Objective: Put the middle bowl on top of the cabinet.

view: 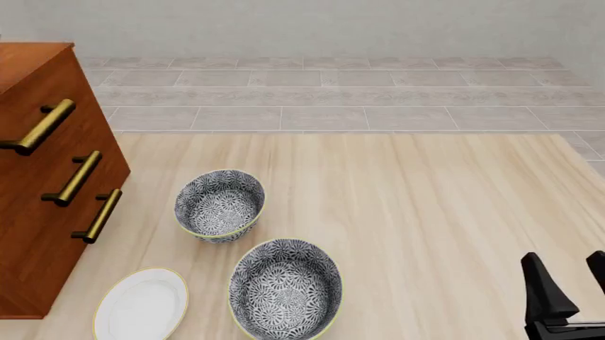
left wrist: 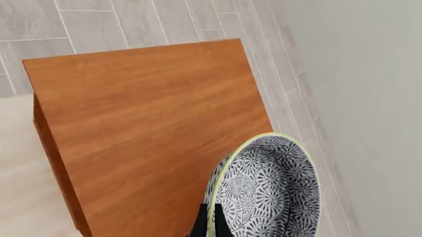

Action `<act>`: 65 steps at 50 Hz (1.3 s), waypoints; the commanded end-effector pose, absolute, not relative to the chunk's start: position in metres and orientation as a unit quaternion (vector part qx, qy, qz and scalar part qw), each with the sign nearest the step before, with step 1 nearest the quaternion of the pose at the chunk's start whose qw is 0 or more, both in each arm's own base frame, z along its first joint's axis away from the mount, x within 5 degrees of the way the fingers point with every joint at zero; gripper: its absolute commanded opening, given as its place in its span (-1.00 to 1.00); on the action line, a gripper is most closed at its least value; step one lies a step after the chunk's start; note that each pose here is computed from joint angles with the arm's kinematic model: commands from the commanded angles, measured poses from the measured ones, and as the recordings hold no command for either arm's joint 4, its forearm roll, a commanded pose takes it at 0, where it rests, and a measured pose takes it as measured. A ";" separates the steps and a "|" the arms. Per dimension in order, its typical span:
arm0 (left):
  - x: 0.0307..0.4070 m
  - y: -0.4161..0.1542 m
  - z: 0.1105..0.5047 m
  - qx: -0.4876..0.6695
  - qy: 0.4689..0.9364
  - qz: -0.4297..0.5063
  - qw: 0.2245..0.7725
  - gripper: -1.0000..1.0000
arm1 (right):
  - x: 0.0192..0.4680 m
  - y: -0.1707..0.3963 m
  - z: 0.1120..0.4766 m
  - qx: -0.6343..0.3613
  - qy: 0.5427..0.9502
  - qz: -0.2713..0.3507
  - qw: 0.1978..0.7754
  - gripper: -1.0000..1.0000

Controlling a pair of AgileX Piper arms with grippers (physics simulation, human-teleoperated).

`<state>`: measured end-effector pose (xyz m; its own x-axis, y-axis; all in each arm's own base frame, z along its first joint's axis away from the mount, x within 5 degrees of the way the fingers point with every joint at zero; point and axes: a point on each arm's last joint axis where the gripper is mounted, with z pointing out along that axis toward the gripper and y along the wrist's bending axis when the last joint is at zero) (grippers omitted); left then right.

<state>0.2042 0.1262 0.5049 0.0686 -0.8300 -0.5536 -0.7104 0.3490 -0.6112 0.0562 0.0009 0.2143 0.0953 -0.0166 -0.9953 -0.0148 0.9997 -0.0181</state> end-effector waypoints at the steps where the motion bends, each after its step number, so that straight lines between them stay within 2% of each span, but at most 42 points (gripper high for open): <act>1: 0.200 0.141 0.508 -0.580 0.664 -0.049 0.470 -1.00 | 0.056 0.001 0.214 -0.012 0.673 -0.001 0.740 1.00; 15: 0.198 0.154 0.509 -0.588 0.656 -0.033 0.472 -1.00 | 0.056 0.001 0.214 -0.011 0.672 0.000 0.740 1.00; 38: 0.210 0.161 0.483 -0.601 0.661 -0.038 0.448 -1.00 | 0.056 0.001 0.214 -0.011 0.672 -0.001 0.740 1.00; 65: 0.211 0.165 0.475 -0.605 0.662 -0.034 0.441 -1.00 | 0.056 0.001 0.214 -0.010 0.672 -0.001 0.740 1.00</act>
<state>0.2100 0.1643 0.4761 0.1246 -0.8326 -0.5397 -0.7729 0.2597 -0.5790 0.0562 0.0008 0.2144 0.0961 -0.0141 -0.9953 -0.0124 0.9998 -0.0153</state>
